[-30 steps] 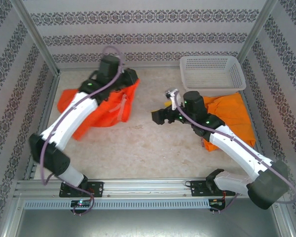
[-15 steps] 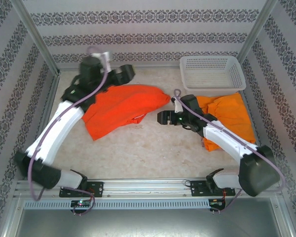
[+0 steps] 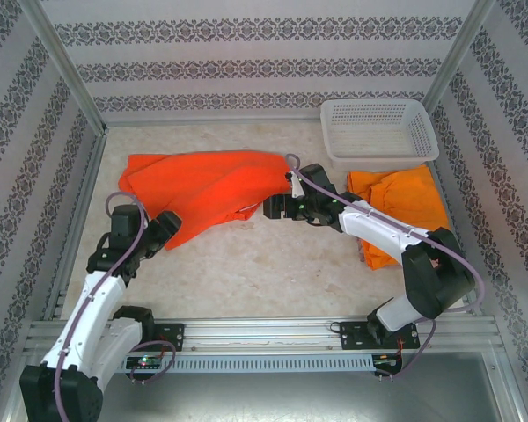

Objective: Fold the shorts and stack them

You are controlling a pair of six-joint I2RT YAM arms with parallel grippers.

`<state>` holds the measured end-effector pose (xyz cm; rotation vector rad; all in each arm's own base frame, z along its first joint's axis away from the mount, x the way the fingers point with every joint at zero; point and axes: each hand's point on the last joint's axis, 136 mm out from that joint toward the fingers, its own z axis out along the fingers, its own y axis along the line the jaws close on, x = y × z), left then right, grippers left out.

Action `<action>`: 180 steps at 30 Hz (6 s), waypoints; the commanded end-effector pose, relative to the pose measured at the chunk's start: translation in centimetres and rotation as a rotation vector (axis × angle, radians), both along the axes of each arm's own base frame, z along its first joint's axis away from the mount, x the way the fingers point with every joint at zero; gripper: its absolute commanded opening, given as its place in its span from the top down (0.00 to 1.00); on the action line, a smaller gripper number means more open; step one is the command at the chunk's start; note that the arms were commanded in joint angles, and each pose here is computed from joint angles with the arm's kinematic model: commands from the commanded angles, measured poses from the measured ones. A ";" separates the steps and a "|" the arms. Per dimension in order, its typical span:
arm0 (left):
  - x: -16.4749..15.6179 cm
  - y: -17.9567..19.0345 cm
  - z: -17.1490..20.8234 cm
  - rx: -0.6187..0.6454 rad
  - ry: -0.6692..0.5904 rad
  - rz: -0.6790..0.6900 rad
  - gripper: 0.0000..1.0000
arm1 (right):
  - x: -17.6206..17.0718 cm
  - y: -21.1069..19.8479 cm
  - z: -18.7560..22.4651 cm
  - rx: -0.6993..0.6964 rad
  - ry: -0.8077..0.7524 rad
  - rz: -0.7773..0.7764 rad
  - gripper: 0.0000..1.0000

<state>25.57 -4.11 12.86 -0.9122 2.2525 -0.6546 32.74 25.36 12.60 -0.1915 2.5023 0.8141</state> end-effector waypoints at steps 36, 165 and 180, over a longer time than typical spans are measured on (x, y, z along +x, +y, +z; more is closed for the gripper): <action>3.4 1.4 -9.3 -0.033 0.235 0.009 0.79 | -0.6 -2.7 0.0 -0.023 -0.020 -0.052 0.15; 33.4 7.4 30.9 0.062 -0.782 -0.036 1.00 | 8.4 -6.8 10.5 -0.243 -0.349 0.050 1.00; 41.5 5.4 23.6 0.175 -0.701 -0.037 0.80 | 19.3 -9.1 4.2 -0.280 -0.181 -0.095 0.72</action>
